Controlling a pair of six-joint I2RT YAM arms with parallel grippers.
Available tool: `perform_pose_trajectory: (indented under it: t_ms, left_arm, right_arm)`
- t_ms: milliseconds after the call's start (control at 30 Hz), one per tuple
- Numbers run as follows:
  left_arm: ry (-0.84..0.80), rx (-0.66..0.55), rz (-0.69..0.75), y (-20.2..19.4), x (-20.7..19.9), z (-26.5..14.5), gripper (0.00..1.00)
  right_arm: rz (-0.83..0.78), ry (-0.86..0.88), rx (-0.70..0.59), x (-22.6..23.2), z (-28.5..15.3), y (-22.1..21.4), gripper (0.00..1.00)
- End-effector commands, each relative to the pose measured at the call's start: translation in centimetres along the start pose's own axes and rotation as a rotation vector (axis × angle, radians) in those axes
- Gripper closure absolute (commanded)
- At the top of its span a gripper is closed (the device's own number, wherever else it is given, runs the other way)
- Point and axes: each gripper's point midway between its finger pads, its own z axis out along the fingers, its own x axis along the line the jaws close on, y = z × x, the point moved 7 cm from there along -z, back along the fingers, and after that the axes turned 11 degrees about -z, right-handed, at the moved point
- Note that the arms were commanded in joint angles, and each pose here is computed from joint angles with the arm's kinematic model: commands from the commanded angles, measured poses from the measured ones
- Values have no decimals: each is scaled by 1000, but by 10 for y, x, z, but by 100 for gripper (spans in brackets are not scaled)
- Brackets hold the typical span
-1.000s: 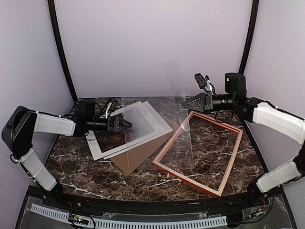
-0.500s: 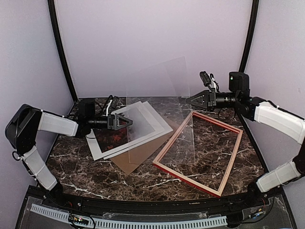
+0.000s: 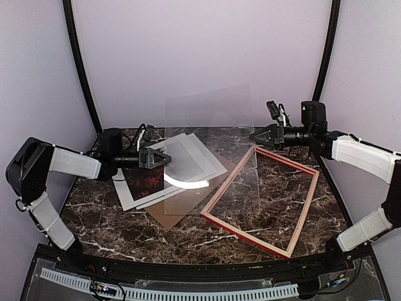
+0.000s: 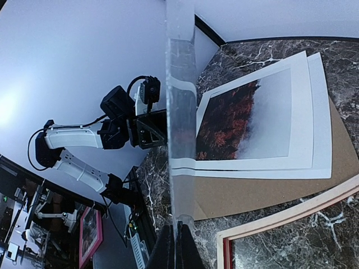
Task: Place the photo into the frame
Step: Pass from the right arm to the left
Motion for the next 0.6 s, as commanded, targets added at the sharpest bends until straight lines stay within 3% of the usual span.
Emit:
perform_pose_trajectory:
  t_ms: [0,333,567]
  left_arm:
    - [-109,12,96,5,-32,-4,71]
    - [-134,10,78,7,-38,-5,85]
    - [-107,-6,68,3,-37,-8,86]
  right_arm:
    - [-24,14,20,-8,5,-10,100]
    - [-9,12,22,-16,6,-16,100]
    - [10,-24,-15,-21,2,-15,100]
